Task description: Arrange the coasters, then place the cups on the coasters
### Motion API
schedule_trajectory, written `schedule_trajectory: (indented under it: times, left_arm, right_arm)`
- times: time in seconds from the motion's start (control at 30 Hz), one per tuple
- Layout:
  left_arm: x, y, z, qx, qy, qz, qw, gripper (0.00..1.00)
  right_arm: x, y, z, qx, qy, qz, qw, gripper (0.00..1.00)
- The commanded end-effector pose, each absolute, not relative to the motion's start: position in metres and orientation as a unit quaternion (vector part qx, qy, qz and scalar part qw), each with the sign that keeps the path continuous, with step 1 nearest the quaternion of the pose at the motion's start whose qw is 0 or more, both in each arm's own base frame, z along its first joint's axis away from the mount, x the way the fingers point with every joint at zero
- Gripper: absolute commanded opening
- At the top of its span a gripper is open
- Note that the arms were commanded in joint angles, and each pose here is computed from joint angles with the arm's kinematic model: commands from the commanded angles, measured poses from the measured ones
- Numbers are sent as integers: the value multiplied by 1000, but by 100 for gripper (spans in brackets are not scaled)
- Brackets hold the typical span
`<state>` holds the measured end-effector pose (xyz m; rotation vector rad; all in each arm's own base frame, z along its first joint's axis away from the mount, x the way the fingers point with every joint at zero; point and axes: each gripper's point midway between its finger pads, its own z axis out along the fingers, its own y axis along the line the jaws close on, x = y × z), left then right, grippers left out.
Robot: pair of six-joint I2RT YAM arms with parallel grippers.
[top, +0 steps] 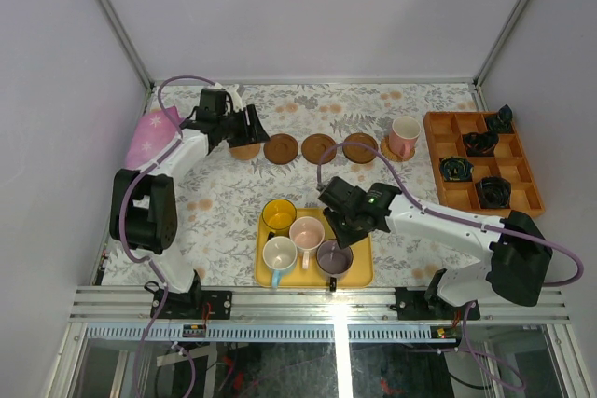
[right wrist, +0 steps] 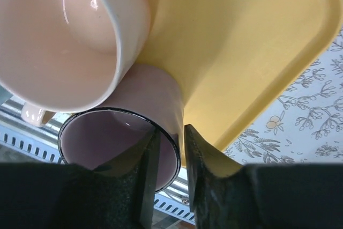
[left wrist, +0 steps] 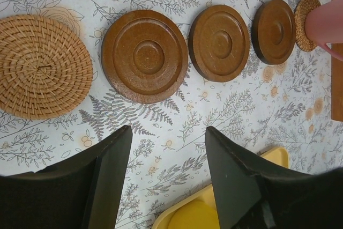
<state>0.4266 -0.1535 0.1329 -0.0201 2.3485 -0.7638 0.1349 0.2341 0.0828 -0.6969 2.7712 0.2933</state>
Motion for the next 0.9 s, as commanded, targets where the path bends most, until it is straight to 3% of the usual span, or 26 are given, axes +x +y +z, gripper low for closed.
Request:
schedule_trajectory:
  times: [0.0,0.2,0.67,0.73,0.87]
  left_arm:
    - [429,-153,146,11,892,-280,355,57]
    - [433,-154,145,9,892,-282,353,57]
    - [439,-159,140,6,893,-290,344,57]
    - [439,-160,138,6,894,-291,341,57]
    - [439,-160,137,7,894,-291,341,57]
  right_arm:
    - [152,217,84,-233,957,36,168,28]
    - [180,192,92,-236,946,-64,213,15]
    - [229,187,88,-243,933,-69,257,17]
    - [238,191,88,-250,929,-68,264,20]
    - [250,199,96,-258,923,-68,278,49]
